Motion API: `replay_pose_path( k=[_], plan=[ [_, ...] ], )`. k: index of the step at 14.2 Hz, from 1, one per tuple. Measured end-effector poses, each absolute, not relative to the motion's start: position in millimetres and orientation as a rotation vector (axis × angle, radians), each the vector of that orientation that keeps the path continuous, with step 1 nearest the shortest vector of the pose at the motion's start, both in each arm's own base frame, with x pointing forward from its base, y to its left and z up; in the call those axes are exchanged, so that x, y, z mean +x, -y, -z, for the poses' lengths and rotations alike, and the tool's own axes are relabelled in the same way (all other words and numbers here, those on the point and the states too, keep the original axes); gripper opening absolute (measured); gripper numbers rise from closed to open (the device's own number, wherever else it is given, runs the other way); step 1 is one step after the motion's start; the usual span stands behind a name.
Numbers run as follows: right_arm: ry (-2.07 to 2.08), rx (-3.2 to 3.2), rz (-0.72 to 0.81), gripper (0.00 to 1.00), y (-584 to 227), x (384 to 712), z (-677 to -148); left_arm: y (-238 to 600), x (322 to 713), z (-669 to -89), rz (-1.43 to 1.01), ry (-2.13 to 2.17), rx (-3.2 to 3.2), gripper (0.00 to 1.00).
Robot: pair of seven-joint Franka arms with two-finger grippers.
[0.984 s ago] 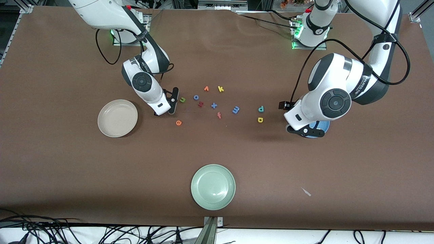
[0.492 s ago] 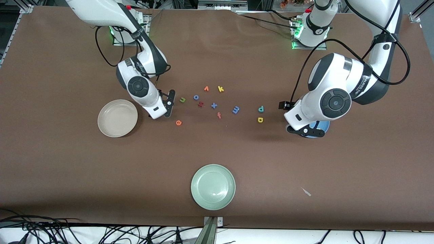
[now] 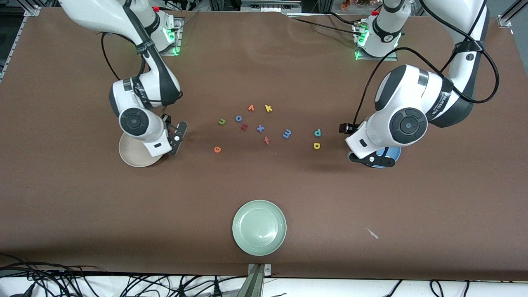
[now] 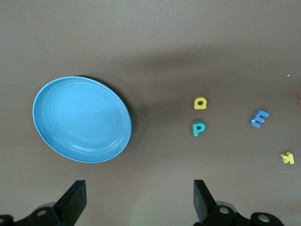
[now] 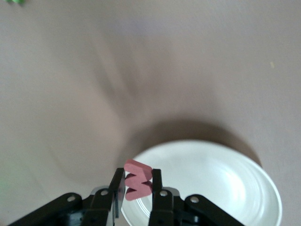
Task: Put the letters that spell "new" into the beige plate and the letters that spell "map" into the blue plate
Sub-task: 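Carry the pink M to the beige plate and open the right gripper, then move the right gripper to the green n while the left gripper reaches the E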
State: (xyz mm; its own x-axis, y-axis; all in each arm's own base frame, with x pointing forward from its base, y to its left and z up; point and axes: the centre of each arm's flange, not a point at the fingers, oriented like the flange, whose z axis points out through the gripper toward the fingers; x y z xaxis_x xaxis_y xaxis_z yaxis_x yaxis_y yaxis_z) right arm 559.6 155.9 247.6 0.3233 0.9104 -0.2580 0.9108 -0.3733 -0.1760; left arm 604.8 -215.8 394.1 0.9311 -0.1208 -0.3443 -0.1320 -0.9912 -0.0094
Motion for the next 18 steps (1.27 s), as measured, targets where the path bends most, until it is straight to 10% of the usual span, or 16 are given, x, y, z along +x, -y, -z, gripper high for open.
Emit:
replay_pose_path(
  k=[5, 13, 18],
  plan=[
    [-1.642, 2.609, 0.502, 0.27, -109.9, 571.4, -244.4, 214.0, 605.7, -394.6, -0.539, -0.195, -3.056, 1.0],
    [-1.304, 2.763, 0.476, 0.99, -138.0, 567.4, -243.5, 214.0, 605.9, -395.1, -0.538, -0.195, -3.056, 1.0],
    [-0.925, 2.888, 0.441, 1.0, -216.9, 538.4, -251.6, 252.7, 597.7, -373.3, -0.521, -0.086, -3.039, 1.0]
  ],
)
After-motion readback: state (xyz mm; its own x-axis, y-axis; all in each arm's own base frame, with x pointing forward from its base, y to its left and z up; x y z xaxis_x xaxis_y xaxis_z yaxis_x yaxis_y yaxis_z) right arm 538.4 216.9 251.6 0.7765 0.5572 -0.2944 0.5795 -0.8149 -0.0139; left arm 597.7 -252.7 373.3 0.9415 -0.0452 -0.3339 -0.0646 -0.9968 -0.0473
